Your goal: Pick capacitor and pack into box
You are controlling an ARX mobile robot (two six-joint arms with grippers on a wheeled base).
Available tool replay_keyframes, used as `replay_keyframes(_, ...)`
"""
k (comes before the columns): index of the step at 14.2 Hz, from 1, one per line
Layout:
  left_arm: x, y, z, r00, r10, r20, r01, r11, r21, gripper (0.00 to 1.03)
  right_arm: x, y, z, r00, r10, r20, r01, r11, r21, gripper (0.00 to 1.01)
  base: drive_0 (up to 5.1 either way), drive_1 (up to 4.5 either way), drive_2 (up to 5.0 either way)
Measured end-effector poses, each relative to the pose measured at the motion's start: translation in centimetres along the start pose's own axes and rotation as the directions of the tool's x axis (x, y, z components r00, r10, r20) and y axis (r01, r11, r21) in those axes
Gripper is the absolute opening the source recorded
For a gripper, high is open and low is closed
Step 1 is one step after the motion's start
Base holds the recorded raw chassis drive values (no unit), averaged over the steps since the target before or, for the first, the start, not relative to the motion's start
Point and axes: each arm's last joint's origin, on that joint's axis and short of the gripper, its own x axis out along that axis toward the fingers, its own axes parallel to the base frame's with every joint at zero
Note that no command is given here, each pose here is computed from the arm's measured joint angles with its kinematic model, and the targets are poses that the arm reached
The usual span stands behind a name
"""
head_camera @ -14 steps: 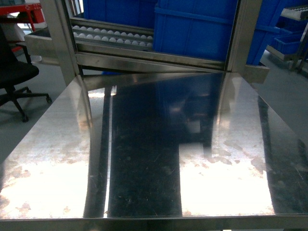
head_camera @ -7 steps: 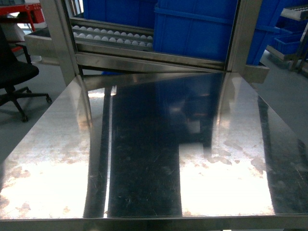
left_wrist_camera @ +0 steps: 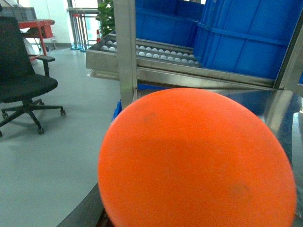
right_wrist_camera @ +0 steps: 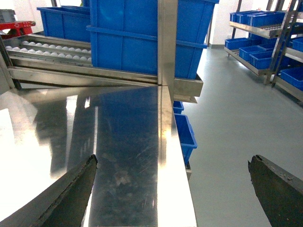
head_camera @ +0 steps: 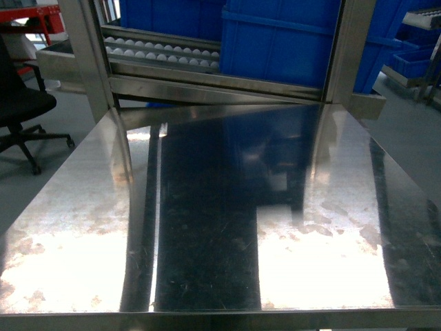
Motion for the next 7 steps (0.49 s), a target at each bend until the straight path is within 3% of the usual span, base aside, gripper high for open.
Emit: replay_keyframes(7,0.00,0.00,0.00,1.000,0.000,0.000,0.000,1.0000,0.000,0.44,0.00,0.00,0.00,1.000,0.000,0.000,0.000,1.0000,0.000,0.98,0.0,0.00,0.0)
